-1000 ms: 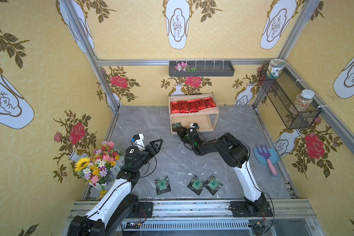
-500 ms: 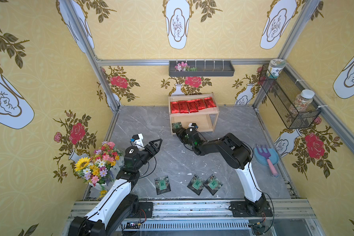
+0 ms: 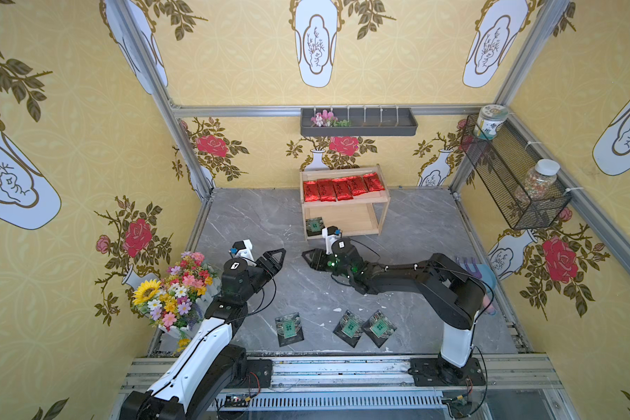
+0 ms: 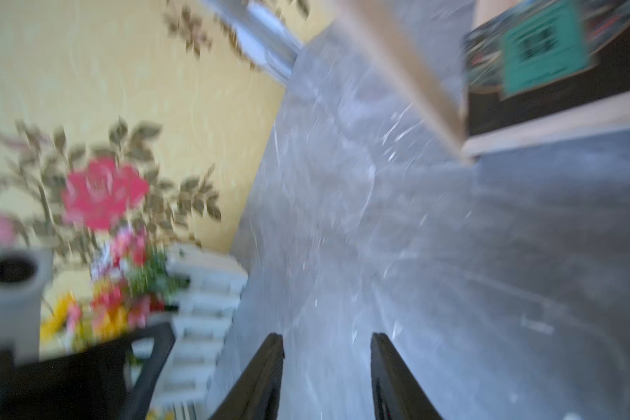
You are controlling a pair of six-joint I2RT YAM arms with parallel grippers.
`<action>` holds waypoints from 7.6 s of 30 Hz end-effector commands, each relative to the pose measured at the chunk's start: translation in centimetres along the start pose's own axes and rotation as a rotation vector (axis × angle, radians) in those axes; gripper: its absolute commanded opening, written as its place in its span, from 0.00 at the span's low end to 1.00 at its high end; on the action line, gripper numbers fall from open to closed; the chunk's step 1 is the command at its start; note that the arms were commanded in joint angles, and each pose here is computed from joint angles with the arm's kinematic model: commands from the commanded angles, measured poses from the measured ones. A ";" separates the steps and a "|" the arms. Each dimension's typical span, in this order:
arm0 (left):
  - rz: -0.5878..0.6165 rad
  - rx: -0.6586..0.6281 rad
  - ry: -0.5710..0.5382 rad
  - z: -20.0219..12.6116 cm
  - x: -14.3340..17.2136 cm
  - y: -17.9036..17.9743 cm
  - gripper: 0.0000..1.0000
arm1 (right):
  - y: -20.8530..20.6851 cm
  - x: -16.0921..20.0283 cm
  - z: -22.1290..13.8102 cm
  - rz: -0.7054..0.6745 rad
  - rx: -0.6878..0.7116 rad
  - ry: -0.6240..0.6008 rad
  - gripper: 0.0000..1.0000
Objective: Place the tea bags on the shelf by color
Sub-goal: Place the tea bag on the shelf, then move the tea bag to the center of the board, then pick up the tea bag from the center of the board, then place the tea bag on the shelf.
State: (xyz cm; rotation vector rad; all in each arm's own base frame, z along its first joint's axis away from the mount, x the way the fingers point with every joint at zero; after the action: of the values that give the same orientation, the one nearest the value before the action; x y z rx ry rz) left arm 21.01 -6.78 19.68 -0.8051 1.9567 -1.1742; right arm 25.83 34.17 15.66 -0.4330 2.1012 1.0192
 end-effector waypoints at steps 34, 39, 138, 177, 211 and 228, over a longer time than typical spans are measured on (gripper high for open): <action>-0.121 -0.191 0.042 0.4 1.8 5.3 0.70 | 2.4 12.6 1.6 -0.820 0.168 0.420 0.58; -0.147 -0.173 0.147 0.5 3.1 6.6 0.69 | 3.0 9.4 0.8 -0.739 0.101 0.358 0.59; -0.188 0.399 0.298 3.2 4.1 1.0 0.10 | -3.5 0.3 -4.7 0.646 -0.521 -0.142 0.51; -0.154 0.483 0.238 2.8 3.7 -0.4 0.53 | -4.1 -0.8 -5.6 0.678 -0.495 -0.244 0.02; 0.006 0.291 0.259 2.9 2.3 -1.7 0.63 | -15.7 -5.2 -0.7 0.522 0.033 -0.567 0.06; 0.003 0.293 0.264 2.8 2.3 -1.4 0.63 | -17.8 -5.5 1.7 0.536 0.056 -0.505 0.10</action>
State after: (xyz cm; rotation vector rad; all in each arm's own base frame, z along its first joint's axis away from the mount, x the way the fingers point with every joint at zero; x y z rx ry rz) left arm 22.25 -10.38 19.35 -0.5394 1.9293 -1.5783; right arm 40.31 24.13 9.60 0.4284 1.8083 1.1995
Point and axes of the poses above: each gripper's point midway between its finger pads, its own z axis out along the fingers, its own y axis along the line the jaws close on, x = y × z, the point moved 10 cm from there along -z, back along the fingers, and after that the axes turned 11 degrees about -z, right-handed, at the moved point
